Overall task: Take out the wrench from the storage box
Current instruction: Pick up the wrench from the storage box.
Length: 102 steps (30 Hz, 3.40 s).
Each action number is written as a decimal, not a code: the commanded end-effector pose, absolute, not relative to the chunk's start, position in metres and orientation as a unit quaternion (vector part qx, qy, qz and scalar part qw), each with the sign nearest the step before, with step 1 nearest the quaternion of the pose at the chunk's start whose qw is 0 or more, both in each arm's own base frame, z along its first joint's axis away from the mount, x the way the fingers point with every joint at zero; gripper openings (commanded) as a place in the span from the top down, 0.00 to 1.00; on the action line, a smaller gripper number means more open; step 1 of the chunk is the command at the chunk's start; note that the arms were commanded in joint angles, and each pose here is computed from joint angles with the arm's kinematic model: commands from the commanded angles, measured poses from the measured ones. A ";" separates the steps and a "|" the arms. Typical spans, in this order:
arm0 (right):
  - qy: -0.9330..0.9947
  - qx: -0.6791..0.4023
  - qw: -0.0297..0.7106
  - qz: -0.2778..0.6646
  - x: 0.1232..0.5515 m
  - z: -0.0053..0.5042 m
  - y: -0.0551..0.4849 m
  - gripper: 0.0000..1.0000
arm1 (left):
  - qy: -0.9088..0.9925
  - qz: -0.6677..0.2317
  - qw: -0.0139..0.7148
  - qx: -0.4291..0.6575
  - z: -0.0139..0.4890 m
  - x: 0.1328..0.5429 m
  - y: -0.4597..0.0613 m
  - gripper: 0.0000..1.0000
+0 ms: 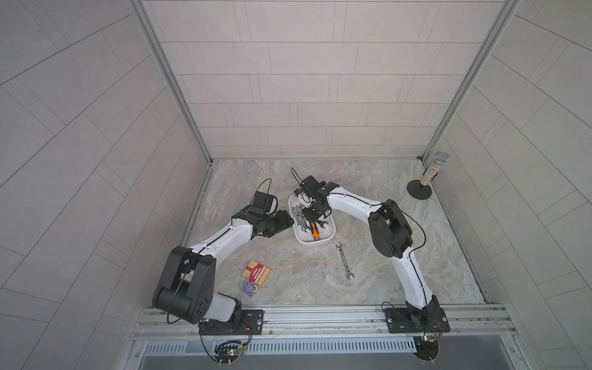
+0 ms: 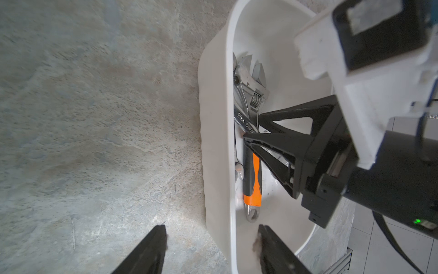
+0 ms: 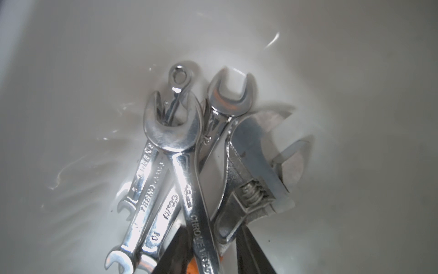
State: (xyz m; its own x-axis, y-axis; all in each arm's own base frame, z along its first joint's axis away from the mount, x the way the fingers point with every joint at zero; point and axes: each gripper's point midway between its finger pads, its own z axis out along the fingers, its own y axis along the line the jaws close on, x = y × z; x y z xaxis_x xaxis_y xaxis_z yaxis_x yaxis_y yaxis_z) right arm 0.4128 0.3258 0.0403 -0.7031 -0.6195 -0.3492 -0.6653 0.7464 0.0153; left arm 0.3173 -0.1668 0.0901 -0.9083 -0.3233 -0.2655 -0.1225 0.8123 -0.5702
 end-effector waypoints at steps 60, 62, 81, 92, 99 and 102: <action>0.941 -0.304 0.138 0.056 0.416 0.007 0.335 0.72 | 0.928 -0.289 0.201 -0.126 0.099 0.320 -0.160 0.33; 0.940 -0.310 0.141 0.034 0.417 0.005 0.331 0.73 | 0.927 -0.290 0.201 -0.125 0.100 0.320 -0.161 0.33; 0.912 -0.366 0.175 -0.052 0.414 0.009 0.335 0.72 | 0.910 -0.324 0.201 -0.161 0.101 0.327 -0.154 0.33; 0.905 -0.370 0.204 -0.054 0.415 0.020 0.341 0.84 | 0.897 -0.338 0.213 -0.191 0.107 0.334 -0.139 0.33; 0.907 -0.360 0.213 -0.050 0.417 0.028 0.342 0.97 | 0.896 -0.338 0.214 -0.191 0.107 0.334 -0.138 0.32; 0.909 -0.354 0.216 -0.046 0.418 0.033 0.343 1.00 | 0.896 -0.337 0.217 -0.191 0.108 0.334 -0.138 0.33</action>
State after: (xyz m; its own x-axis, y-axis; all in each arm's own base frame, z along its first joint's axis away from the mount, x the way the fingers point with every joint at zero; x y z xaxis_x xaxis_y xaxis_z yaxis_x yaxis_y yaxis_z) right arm 0.4298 0.3466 0.0388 -0.6342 -0.6654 -0.3937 -0.6197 0.7420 -0.2559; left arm 0.3347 -0.1389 0.1008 -0.8418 -0.4842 -0.2385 -0.2150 0.7061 -0.6746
